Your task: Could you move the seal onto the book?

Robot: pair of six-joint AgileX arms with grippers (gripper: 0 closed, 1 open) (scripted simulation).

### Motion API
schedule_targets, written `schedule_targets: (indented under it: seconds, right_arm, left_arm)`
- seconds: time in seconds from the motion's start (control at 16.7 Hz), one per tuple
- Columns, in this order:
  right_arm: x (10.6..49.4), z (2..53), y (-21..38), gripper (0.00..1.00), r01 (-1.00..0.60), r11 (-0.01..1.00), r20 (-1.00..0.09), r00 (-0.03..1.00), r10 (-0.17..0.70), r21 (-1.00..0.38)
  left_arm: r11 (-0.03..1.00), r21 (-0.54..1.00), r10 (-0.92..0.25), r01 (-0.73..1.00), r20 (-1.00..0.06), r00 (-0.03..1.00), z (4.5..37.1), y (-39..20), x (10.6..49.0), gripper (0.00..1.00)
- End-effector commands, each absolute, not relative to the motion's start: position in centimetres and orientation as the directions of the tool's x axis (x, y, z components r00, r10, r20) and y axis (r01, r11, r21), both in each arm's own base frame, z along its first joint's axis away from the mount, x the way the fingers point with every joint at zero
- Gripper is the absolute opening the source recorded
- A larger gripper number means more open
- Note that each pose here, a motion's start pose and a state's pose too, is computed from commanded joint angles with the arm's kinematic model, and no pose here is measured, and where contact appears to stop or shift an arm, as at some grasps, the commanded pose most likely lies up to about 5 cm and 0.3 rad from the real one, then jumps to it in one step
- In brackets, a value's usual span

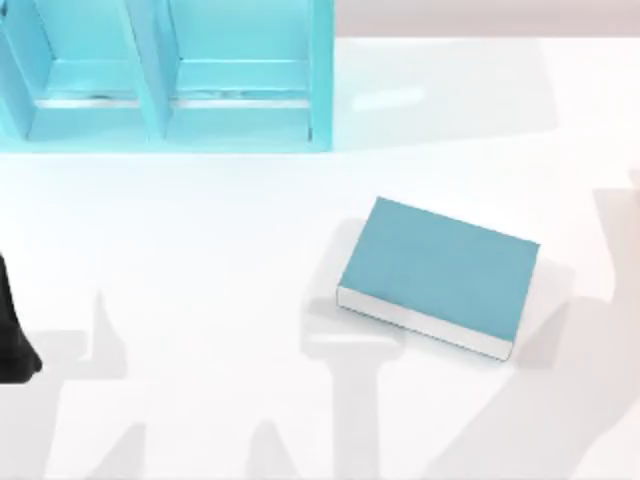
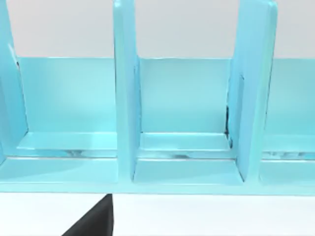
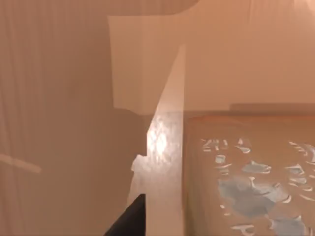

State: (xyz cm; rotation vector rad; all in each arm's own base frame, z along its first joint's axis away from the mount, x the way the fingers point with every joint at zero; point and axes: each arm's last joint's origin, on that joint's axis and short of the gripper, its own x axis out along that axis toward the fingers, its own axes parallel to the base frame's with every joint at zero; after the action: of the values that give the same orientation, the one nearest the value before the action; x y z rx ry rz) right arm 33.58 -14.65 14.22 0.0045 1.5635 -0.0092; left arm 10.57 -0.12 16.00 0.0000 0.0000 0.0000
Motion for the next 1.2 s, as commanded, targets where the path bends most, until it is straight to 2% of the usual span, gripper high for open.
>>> schedule_targets:
  seconds: [0.48, 1.08, 1.2]
  right_arm:
    - [33.6, 14.2, -14.6, 0.02, 0.009, 1.000, -1.000, 0.007, -0.003, -0.003]
    - [33.6, 14.4, -14.6, 0.00, 0.010, 1.000, -1.000, 0.010, -0.005, -0.005]
    - [34.0, 15.7, -14.0, 0.00, 0.019, 1.000, -1.000, 0.020, -0.011, -0.011]
  left_arm:
    - [1.000, 0.000, 0.000, 0.000, 0.000, 1.000, 16.0, -0.1, 10.6, 1.00]
    - [1.000, 0.000, 0.000, 0.000, 0.000, 1.000, 16.0, -0.1, 10.6, 1.00]
    - [1.000, 0.000, 0.000, 0.000, 0.000, 1.000, 16.0, -0.1, 10.6, 1.00]
